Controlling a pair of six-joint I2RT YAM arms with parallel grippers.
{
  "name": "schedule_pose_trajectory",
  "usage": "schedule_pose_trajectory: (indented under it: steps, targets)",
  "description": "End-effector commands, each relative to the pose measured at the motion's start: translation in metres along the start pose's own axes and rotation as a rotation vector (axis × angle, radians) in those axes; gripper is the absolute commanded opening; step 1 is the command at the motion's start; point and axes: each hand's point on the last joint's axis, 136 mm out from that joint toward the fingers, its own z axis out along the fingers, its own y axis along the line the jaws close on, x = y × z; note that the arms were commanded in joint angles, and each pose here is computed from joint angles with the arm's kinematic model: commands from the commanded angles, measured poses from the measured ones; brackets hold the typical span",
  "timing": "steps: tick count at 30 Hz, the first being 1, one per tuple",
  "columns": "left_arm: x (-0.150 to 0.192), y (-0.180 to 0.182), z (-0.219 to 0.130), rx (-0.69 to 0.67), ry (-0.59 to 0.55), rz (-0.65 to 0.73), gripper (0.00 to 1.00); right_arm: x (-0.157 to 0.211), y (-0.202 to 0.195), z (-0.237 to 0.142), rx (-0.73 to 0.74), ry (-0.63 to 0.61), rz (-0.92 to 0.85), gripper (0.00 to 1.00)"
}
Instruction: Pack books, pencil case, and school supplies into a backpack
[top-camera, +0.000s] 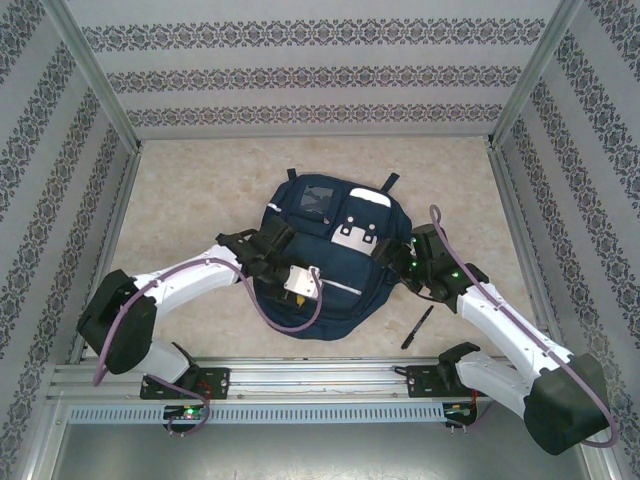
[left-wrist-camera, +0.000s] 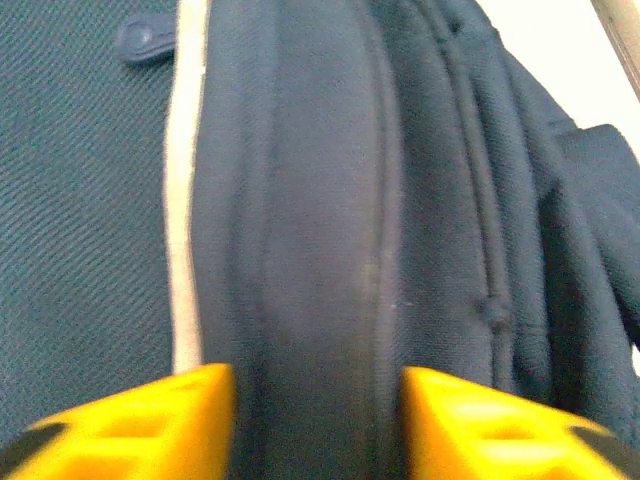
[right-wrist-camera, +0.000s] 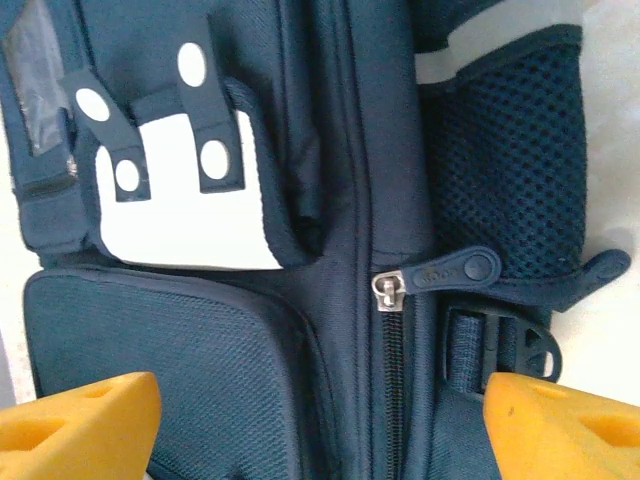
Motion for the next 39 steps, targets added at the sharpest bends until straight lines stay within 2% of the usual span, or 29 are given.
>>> schedule_pose_trajectory:
  steps: [1,5,8,11,13,16,19,21,25,27,29,33,35,39]
  targets:
    - [-0.009,0.009,-0.011,-0.002,0.015,-0.030,0.22,0.008,0.001,0.000,0.020,0.037,-0.012,0.81]
    - [-0.022,0.009,-0.018,0.046,-0.022,-0.061,0.00,0.012,-0.008,-0.002,0.109,0.080,-0.073,0.78]
    - [-0.025,0.010,-0.020,0.058,-0.022,-0.098,0.00,0.016,-0.011,-0.002,0.143,0.106,-0.055,0.77]
    - [-0.029,0.012,-0.022,0.055,-0.032,-0.121,0.00,0.025,0.002,0.004,0.097,0.174,-0.002,0.75]
    - [-0.050,0.012,-0.031,0.068,-0.134,-0.197,0.00,0.024,0.032,0.019,0.019,0.235,0.031,0.65]
    - [-0.051,0.011,-0.035,0.023,-0.163,-0.276,0.00,0.011,0.042,0.041,0.029,0.247,-0.042,0.49]
    - [-0.052,0.004,-0.036,0.004,-0.207,-0.328,0.00,0.005,0.066,0.069,-0.020,0.296,-0.197,0.23]
    - [-0.051,0.000,-0.035,0.007,-0.217,-0.368,0.00,0.003,0.081,0.085,-0.048,0.325,-0.242,0.19]
    - [-0.052,-0.001,-0.036,-0.001,-0.244,-0.447,0.00,0.005,0.127,0.107,-0.189,0.366,-0.328,0.21]
    - [-0.053,0.002,-0.036,-0.017,-0.255,-0.467,0.00,0.007,0.149,0.112,-0.250,0.395,-0.376,0.26]
    - [-0.049,0.009,-0.034,-0.040,-0.240,-0.500,0.00,-0.002,0.154,0.115,-0.226,0.367,-0.398,0.33]
    - [-0.041,0.030,-0.031,-0.066,-0.208,-0.611,0.00,-0.044,0.125,0.105,-0.078,0.223,-0.330,0.47]
    - [-0.042,0.041,-0.033,-0.060,-0.224,-0.663,0.00,-0.065,0.094,0.089,0.027,0.149,-0.262,0.55]
    - [-0.048,0.065,-0.039,-0.088,-0.288,-0.757,0.00,-0.078,0.031,0.050,0.198,0.058,-0.116,0.63]
